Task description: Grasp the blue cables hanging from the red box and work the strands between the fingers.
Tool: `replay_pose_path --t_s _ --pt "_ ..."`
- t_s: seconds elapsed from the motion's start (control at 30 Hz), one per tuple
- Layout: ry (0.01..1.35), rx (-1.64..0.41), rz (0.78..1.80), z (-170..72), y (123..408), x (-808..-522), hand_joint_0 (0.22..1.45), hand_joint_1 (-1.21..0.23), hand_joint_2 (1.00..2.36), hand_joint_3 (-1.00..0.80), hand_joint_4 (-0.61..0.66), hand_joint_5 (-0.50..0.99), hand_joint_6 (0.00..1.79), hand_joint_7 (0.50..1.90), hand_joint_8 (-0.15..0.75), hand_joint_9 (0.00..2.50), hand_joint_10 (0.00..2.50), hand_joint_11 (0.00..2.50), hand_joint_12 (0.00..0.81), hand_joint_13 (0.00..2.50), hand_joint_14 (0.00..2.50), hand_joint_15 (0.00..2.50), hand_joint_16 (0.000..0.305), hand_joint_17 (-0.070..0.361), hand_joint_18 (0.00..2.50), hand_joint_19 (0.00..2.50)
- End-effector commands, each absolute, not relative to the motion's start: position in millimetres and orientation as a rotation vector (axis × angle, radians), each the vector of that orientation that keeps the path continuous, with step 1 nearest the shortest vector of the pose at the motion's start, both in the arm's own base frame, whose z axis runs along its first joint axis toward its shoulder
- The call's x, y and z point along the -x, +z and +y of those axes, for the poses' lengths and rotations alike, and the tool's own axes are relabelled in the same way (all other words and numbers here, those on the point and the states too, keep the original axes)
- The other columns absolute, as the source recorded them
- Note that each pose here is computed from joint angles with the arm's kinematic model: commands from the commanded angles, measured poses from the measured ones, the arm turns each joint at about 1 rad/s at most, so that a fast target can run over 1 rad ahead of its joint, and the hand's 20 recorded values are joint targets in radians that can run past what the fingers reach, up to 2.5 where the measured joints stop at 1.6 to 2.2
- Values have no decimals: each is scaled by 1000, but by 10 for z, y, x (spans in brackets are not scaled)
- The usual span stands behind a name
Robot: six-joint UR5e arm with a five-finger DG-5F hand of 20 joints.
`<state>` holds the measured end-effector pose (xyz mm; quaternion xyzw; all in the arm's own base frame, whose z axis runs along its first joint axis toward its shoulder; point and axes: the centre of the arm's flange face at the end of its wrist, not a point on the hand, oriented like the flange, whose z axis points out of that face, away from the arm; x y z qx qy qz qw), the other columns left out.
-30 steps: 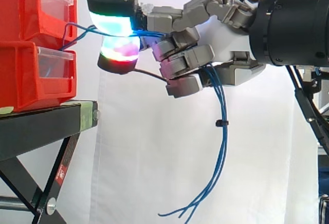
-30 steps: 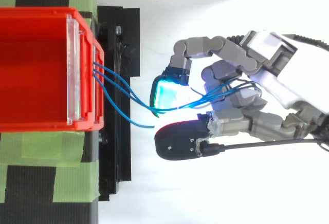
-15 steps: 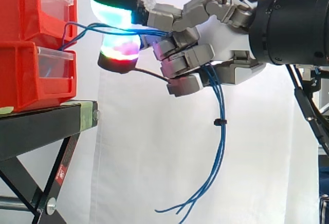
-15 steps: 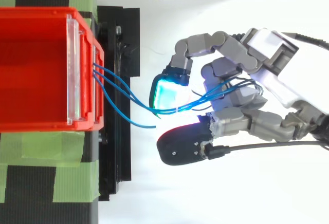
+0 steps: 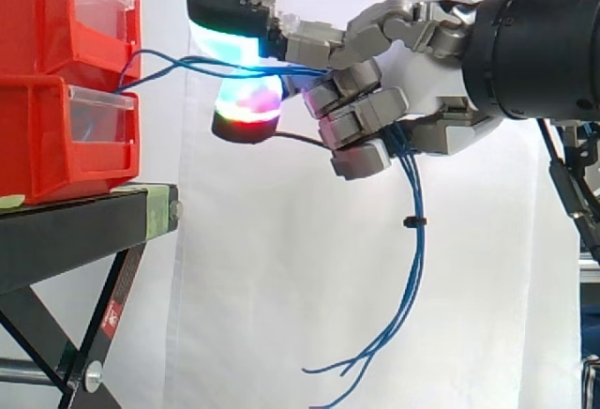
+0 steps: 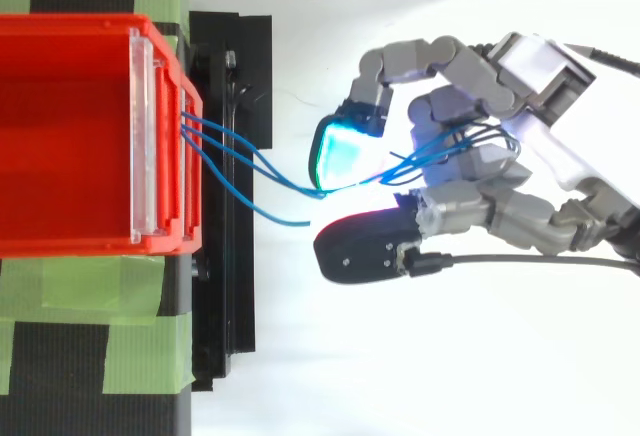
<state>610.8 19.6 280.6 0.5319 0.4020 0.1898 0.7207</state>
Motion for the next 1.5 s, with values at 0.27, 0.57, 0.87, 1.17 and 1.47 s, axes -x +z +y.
replay_pose_path --t_s 0.27,0.57,0.87,1.17,1.47 --pt "383 -1206 842 213 2815 -6092 876 -715 1013 -660 263 -106 1044 1219 350 908 2500 1993 431 1023 2500 1295 63 142 1391 1652" --pt "391 -1200 830 258 2834 -6111 909 -653 1022 -280 270 -170 1297 1164 350 908 2500 1993 431 1023 2500 1295 63 142 1391 1652" --pt "387 -1176 828 366 2871 -6144 973 -503 1013 -206 279 110 542 1257 350 908 2500 1993 431 1023 2500 1295 63 142 1391 1652" --pt "383 -1182 826 395 2867 -6134 793 -519 1011 -730 255 78 350 1376 350 908 2500 1993 431 1023 2500 1295 63 142 1391 1652" --pt "384 -1178 830 423 2867 -6132 791 -750 1002 -942 278 -170 762 1202 350 908 2500 1993 431 1023 2500 1295 63 142 1391 1652"
